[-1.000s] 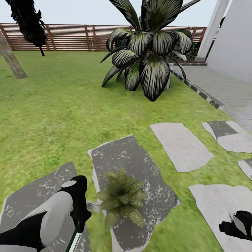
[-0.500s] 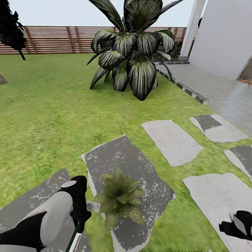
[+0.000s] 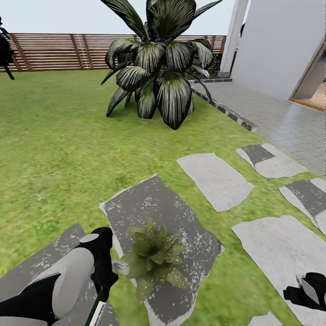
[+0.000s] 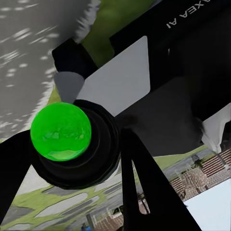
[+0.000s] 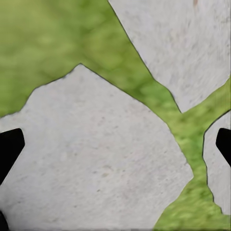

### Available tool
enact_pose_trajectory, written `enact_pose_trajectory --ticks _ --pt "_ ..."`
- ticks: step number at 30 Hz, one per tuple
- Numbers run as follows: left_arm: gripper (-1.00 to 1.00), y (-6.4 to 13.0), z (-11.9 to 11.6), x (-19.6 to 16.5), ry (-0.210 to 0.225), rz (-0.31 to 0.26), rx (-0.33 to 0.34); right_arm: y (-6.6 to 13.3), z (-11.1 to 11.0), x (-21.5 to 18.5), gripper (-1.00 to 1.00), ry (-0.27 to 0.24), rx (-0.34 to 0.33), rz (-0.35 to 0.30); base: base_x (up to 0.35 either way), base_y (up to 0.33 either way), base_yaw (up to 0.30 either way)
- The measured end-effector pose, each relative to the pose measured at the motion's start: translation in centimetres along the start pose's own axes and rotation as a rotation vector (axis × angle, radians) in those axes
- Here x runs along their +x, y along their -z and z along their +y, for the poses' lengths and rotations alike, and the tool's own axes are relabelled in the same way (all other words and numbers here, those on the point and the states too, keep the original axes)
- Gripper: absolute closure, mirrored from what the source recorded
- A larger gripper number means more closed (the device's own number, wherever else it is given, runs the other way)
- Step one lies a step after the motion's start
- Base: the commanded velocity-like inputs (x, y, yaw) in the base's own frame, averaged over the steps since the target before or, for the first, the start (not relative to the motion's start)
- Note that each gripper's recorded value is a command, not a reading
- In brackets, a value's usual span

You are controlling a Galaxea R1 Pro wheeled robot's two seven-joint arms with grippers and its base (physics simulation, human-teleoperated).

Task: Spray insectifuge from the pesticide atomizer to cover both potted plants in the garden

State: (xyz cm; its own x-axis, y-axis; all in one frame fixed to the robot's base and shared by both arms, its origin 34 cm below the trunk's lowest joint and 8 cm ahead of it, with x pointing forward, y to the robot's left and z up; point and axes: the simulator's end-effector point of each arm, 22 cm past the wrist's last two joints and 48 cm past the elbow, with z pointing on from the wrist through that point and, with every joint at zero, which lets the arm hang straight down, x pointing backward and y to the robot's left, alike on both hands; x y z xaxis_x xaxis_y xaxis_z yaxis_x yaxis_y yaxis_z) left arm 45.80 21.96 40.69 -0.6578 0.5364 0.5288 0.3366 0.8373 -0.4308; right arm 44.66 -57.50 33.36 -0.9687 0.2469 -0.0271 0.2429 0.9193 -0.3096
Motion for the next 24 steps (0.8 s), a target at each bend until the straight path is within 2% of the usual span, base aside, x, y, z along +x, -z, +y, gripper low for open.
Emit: enact_pose_trajectory --ticks 13,24 --pt "1.00 0.12 -0.10 0.06 -0.001 -0.002 -0.001 0.17 -0.03 -0.13 -1.00 -0.002 -0.002 -0.004 0.000 0.276 -0.247" --pt "1.00 0.24 -0.17 0.10 -0.003 -0.004 -0.002 0.31 -0.04 -0.27 -1.00 -0.003 -0.003 -0.008 0.000 0.017 -0.258"
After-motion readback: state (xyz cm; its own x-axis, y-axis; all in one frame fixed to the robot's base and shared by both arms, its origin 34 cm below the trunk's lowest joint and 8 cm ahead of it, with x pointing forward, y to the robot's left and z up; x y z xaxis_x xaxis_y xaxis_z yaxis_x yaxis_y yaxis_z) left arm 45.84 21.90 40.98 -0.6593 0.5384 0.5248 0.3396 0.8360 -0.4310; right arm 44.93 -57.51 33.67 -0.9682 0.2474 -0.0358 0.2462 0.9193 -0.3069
